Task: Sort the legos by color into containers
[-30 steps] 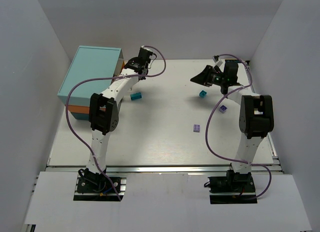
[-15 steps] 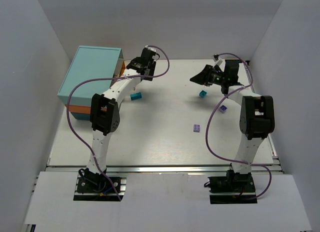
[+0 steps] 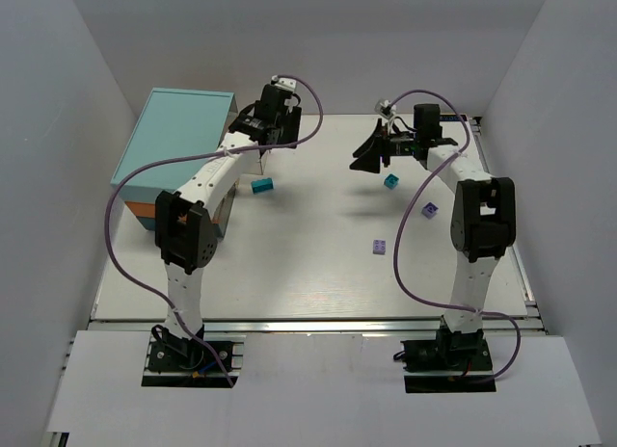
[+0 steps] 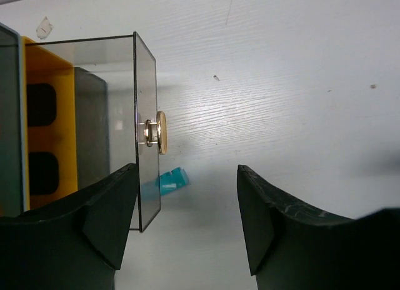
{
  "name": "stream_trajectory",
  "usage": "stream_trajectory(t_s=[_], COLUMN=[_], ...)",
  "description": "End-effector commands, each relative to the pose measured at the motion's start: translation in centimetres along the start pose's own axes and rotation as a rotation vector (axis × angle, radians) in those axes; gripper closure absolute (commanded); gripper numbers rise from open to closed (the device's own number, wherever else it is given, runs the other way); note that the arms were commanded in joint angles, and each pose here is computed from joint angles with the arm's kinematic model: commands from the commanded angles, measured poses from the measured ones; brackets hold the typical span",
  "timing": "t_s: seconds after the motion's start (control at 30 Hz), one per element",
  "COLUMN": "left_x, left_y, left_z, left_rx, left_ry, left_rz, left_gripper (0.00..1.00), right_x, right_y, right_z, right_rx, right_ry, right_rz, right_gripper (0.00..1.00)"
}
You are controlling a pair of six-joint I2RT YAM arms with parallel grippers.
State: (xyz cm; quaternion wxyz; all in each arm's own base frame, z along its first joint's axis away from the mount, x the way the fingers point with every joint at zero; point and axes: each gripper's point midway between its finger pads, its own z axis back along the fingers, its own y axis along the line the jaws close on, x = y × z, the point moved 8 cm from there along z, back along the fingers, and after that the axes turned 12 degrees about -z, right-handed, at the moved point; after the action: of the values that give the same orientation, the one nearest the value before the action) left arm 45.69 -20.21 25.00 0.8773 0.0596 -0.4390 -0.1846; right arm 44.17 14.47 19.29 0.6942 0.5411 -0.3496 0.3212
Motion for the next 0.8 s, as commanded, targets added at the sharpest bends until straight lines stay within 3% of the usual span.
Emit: stream_trajectory(t_s=[0.0,0.2,0.3,0.33,0.37,0.47,0.53,0.57,0.6,0.63,0.67,0.77], left_x=[1.6,1.5,3.5,4.3,4.6,5.8,4.9,5.2,4.9,3.5,3.3,0.6], left_y=[1.5,1.4,1.5,1.7,1.7,2.7,3.1,4.0,4.6,4.6,5.6,6.4], left_z=[3.3,3.7,5.4,6.5,7.4,11.4,13.1,16.2,17.4,17.7,20.8,23.0], left_rx=[-0.012,-0.028,-0.078,-0.093,-0.118,-0.136,-0.136,-0.132,-0.112,-0.102,-0.091,-0.041], left_ry=[-0.075,-0.090,-0.162,-0.188,-0.198,-0.265,-0.271,-0.330,-0.345,-0.323,-0.378,-0.368], left_rz=[0.058,0.075,0.110,0.135,0.149,0.209,0.236,0.260,0.279,0.296,0.326,0.384], left_gripper=[0.26,0.25,0.29,0.32,0.43,0.58,0.55,0.52,0.41,0.37,0.34,0.32], right_x=[-0.3,-0.9,-1.9,-2.0,-2.4,-1.7,-0.5,0.3,-0.2,0.4,1.2,0.4], right_y=[0.4,1.1,1.4,1.1,1.0,0.7,1.0,0.6,-0.1,0.7,-0.1,-1.0], right_z=[-0.8,-1.9,-3.5,-4.0,-5.0,-8.5,-11.6,-12.4,-13.5,-15.4,-16.2,-18.6], right_rx=[0.066,0.089,0.141,0.152,0.167,0.199,0.221,0.192,0.175,0.176,0.108,0.024], right_ry=[0.044,0.070,0.115,0.129,0.161,0.219,0.227,0.228,0.239,0.238,0.229,0.239], right_rz=[0.039,0.080,0.296,0.371,0.502,0.665,0.723,0.755,0.718,0.743,0.791,0.772], right_gripper=[0.30,0.29,0.26,0.23,0.22,0.19,0.18,0.18,0.18,0.18,0.19,0.19])
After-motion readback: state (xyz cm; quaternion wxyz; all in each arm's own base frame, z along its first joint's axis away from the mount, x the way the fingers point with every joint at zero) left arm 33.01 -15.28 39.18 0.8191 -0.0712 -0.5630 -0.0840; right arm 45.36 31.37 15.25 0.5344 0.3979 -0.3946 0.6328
